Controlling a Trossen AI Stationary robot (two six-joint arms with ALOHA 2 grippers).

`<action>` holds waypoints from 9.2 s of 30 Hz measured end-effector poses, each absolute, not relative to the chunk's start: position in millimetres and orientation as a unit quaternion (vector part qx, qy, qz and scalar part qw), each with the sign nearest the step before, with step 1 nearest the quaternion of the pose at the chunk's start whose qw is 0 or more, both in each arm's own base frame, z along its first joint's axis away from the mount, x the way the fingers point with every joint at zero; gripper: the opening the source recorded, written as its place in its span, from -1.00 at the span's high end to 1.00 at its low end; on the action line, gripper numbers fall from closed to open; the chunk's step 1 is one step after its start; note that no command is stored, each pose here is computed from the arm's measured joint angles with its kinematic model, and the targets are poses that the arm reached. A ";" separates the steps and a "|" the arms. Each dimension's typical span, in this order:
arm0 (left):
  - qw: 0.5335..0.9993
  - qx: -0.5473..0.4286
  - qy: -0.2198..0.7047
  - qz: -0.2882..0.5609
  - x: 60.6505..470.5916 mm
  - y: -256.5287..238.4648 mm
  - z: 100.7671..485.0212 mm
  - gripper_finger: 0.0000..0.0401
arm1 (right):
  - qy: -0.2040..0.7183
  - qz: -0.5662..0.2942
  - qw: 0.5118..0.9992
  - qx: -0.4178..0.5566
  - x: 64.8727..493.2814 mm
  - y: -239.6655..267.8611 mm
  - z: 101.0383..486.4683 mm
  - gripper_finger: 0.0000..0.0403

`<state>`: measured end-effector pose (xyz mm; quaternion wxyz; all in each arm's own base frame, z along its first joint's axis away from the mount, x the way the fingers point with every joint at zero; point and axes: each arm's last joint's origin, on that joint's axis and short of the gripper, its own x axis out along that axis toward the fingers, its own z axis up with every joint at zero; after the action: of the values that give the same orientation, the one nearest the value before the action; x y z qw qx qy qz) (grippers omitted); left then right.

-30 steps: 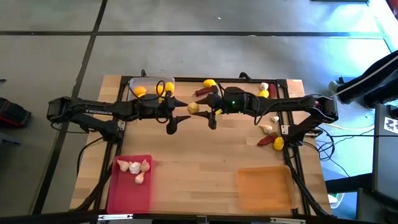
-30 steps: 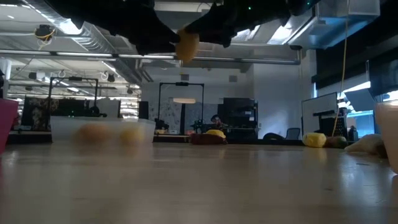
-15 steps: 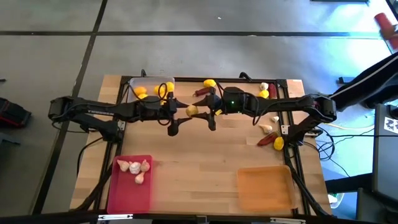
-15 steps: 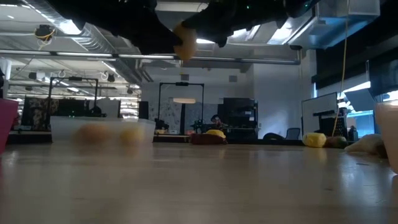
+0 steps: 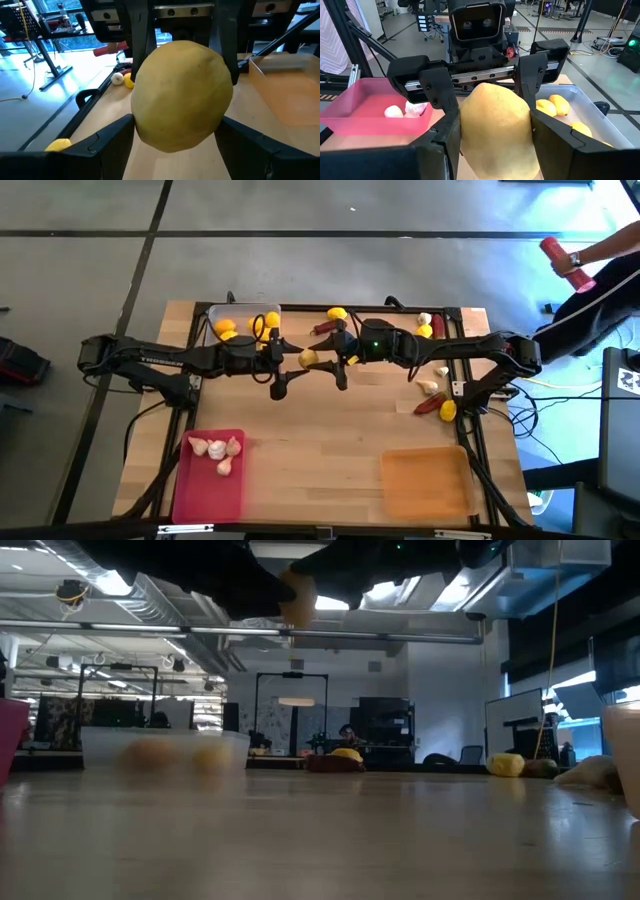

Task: Sort produce into baskets
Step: Put the yellow lemon into the left white bin

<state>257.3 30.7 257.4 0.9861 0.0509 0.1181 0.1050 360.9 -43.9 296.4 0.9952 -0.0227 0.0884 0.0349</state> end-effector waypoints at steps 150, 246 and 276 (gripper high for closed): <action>0.901 -0.022 0.355 0.248 229.8 61.5 227.3 -0.56 | 0.576 -0.442 0.672 0.146 203.9 -168.7 249.3 -0.56; 0.902 -0.013 0.355 0.244 230.1 61.6 227.8 -0.56 | 0.616 -0.187 0.765 0.023 257.5 -80.4 173.3 -0.19; 0.902 -0.014 0.355 0.245 230.0 61.6 227.7 -0.56 | 0.536 -0.400 0.711 0.218 281.3 -78.3 162.0 -0.19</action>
<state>230.0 61.6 227.7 0.9023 -0.0137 0.3548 0.2445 281.3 -78.3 162.0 0.7107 0.2176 0.5359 -0.4004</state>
